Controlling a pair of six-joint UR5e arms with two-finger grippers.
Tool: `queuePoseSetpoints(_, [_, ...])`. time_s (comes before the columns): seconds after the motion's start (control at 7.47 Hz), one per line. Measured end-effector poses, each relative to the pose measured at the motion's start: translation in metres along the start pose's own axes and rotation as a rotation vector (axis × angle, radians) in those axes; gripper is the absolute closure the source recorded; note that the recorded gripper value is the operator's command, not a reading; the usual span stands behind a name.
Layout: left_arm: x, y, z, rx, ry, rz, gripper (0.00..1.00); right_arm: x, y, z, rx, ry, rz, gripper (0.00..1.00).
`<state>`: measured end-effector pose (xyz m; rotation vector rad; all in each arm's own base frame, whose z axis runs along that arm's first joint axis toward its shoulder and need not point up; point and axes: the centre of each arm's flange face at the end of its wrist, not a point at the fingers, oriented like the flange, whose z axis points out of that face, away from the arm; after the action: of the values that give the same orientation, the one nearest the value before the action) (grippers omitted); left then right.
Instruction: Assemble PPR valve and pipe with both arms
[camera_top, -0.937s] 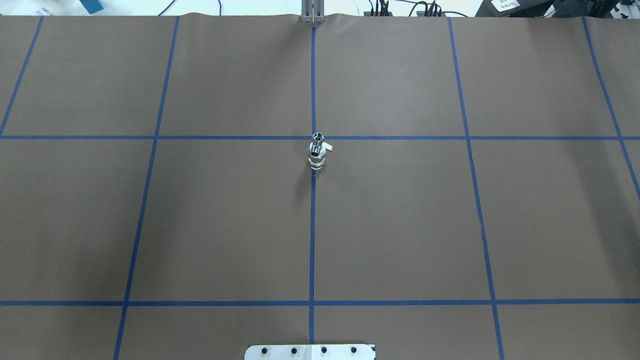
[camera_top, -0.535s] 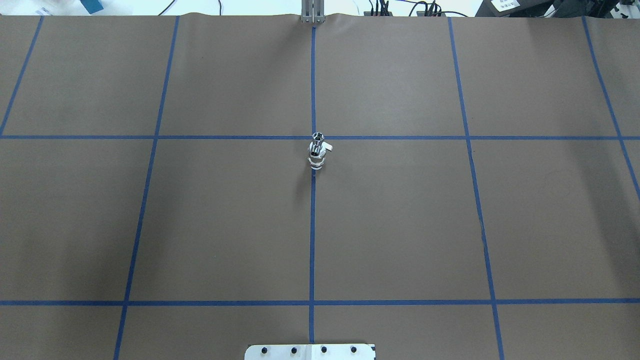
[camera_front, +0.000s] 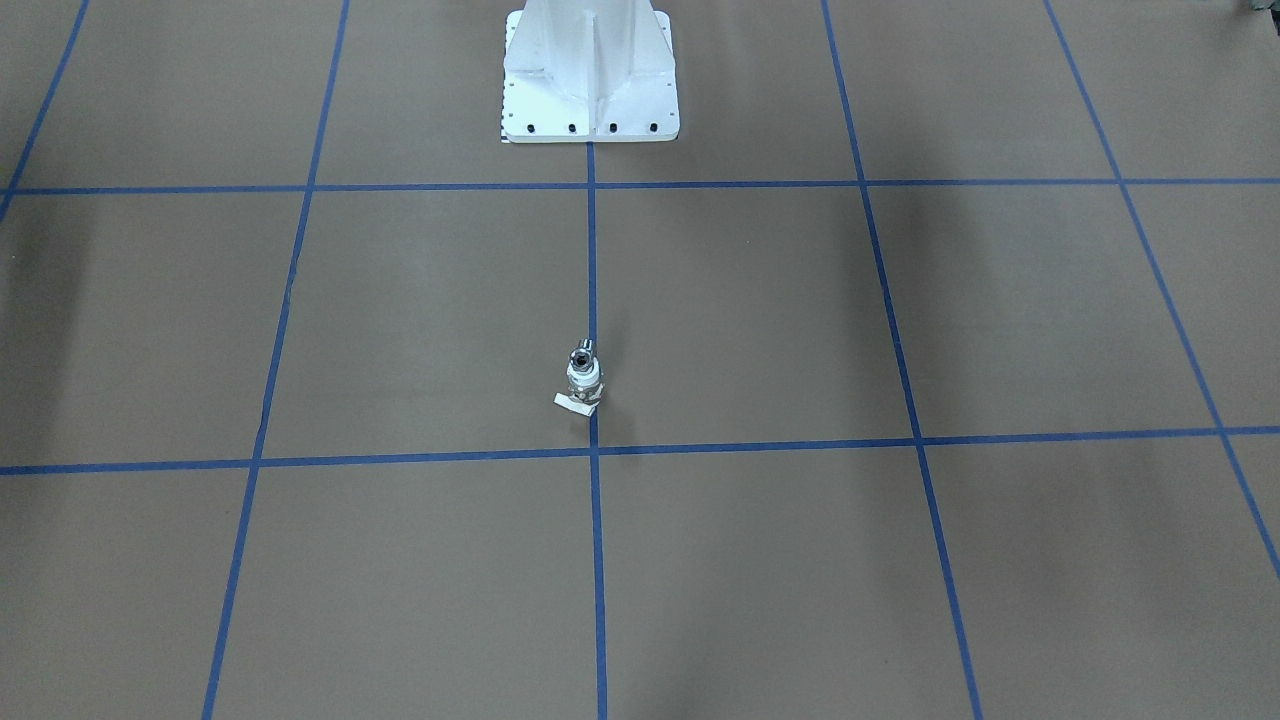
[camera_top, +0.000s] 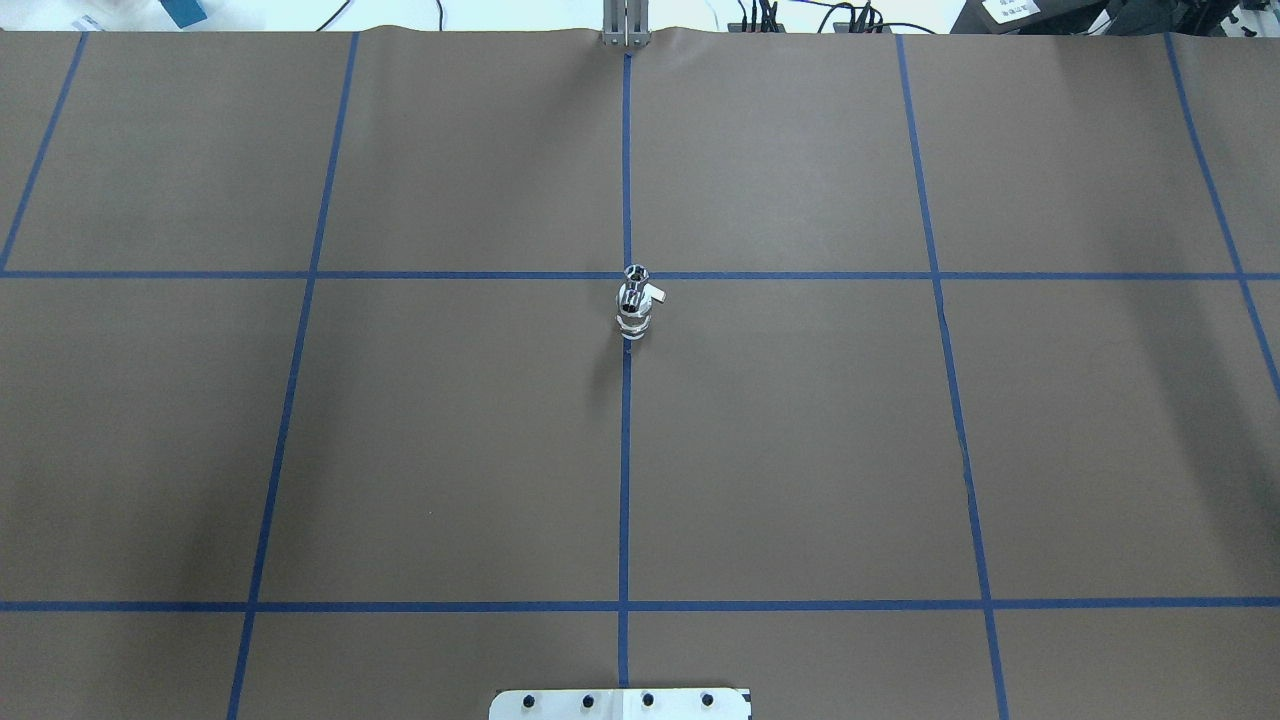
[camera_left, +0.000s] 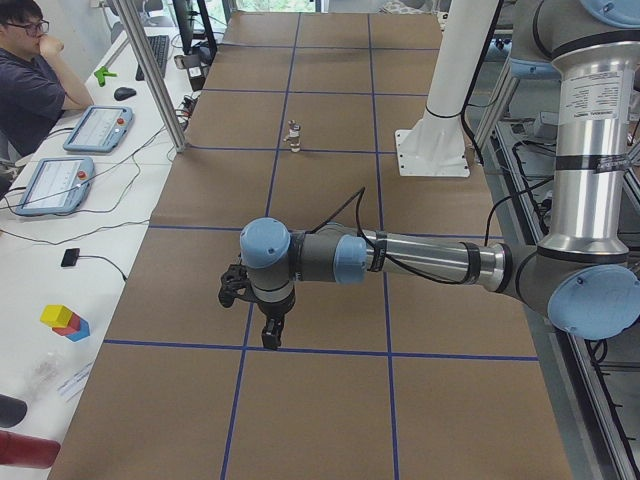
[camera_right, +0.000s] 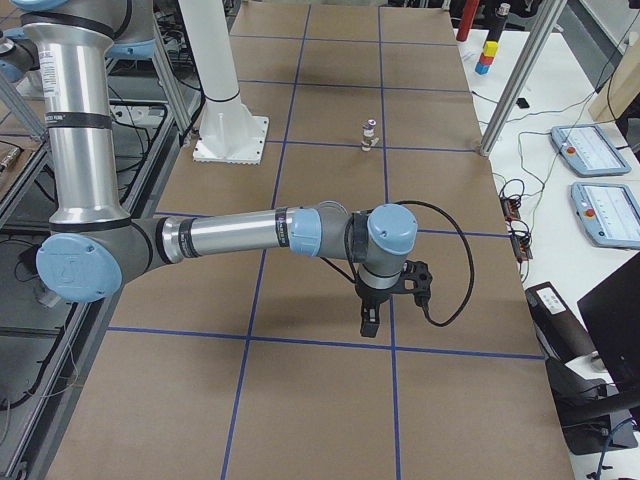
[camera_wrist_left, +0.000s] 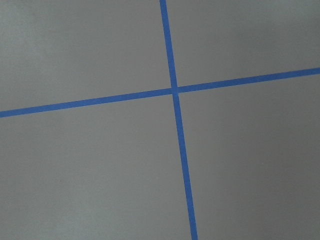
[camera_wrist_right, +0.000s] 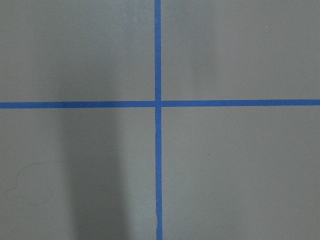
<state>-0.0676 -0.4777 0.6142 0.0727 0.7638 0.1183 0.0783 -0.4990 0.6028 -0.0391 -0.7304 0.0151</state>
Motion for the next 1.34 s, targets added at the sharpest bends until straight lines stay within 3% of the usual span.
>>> queuePoseSetpoints(1.34, [-0.007, -0.001, 0.008, -0.014, 0.000, -0.006, 0.00, 0.028, 0.033, 0.032, -0.058, -0.002, 0.042, 0.00])
